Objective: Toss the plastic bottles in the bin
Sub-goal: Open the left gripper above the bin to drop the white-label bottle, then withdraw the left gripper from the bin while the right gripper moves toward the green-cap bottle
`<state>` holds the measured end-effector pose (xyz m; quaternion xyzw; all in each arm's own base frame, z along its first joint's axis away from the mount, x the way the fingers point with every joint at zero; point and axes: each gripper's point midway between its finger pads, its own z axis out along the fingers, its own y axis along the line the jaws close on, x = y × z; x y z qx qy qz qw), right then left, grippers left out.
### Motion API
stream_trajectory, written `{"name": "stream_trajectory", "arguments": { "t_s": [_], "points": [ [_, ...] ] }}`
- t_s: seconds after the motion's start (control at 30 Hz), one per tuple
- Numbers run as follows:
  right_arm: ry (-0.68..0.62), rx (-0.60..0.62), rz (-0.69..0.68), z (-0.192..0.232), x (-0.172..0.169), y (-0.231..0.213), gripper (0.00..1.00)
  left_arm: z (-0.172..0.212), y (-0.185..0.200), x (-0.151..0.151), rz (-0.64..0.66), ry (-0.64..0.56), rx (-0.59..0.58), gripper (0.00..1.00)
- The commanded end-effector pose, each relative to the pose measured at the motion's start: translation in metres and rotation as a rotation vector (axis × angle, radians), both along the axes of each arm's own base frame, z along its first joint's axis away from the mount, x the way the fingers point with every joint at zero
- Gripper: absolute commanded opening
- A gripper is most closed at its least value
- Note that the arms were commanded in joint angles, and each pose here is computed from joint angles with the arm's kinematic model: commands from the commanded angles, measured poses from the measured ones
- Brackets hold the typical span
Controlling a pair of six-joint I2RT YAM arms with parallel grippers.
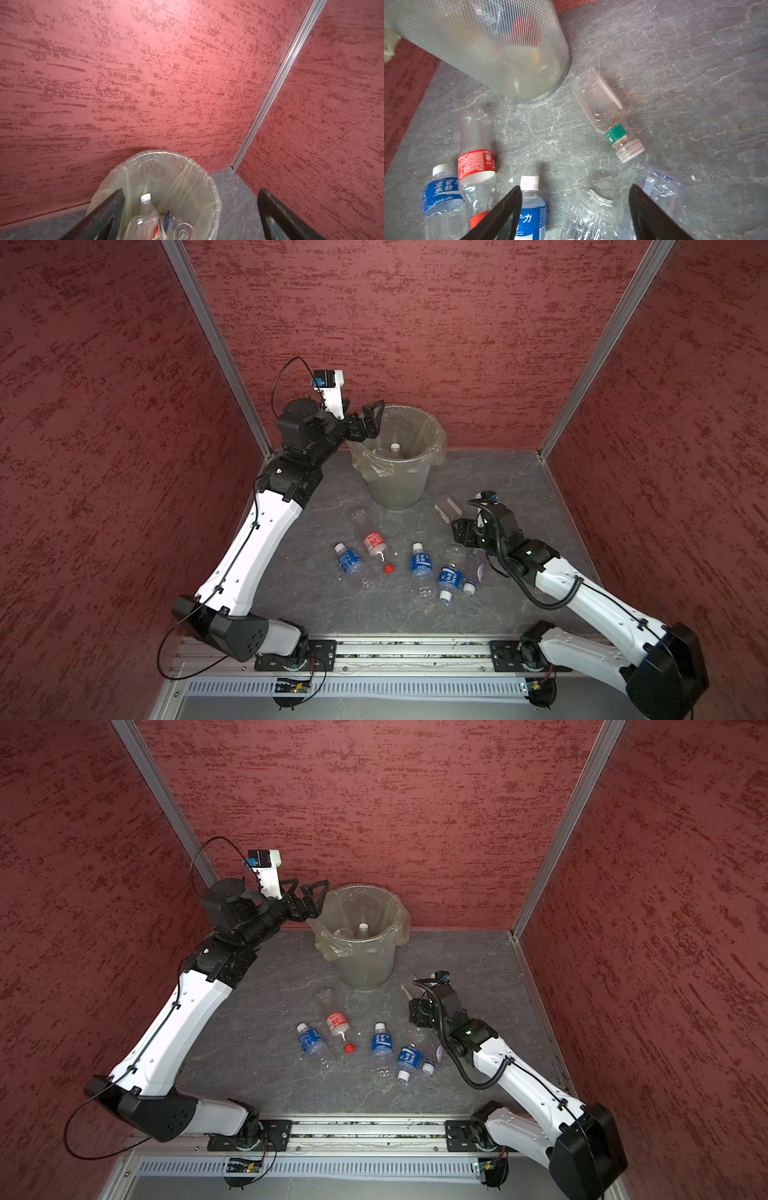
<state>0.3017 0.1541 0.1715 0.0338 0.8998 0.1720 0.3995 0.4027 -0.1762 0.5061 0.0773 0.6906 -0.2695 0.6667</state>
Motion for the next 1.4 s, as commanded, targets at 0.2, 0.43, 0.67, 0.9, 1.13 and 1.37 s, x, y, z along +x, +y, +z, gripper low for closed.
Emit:
{"name": "stream_trajectory", "arguments": {
  "t_s": [0.2,0.43,0.67,0.9,1.13,1.37],
  "points": [
    [-0.037,-0.001,0.001,0.017,0.009,0.002,0.89,-0.055,0.001,-0.010,-0.011,0.124,0.031,0.99],
    [-0.027,-0.022,-0.007,0.015,0.009,-0.001,0.93,-0.083,0.008,-0.032,-0.007,0.192,0.033,0.99],
    [-0.017,-0.066,0.001,0.013,0.015,0.000,0.98,-0.115,0.011,-0.052,-0.010,0.265,0.045,0.99],
    [0.001,-0.106,0.010,0.008,0.025,0.001,0.99,-0.141,0.016,-0.071,-0.015,0.327,0.054,0.99],
    [0.028,-0.138,0.019,0.001,0.038,-0.002,0.99,-0.169,0.019,-0.085,-0.018,0.394,0.050,0.99],
    [0.047,-0.156,0.025,-0.006,0.054,-0.008,0.99,-0.195,0.019,-0.093,-0.030,0.457,0.053,0.99]
  ]
}}
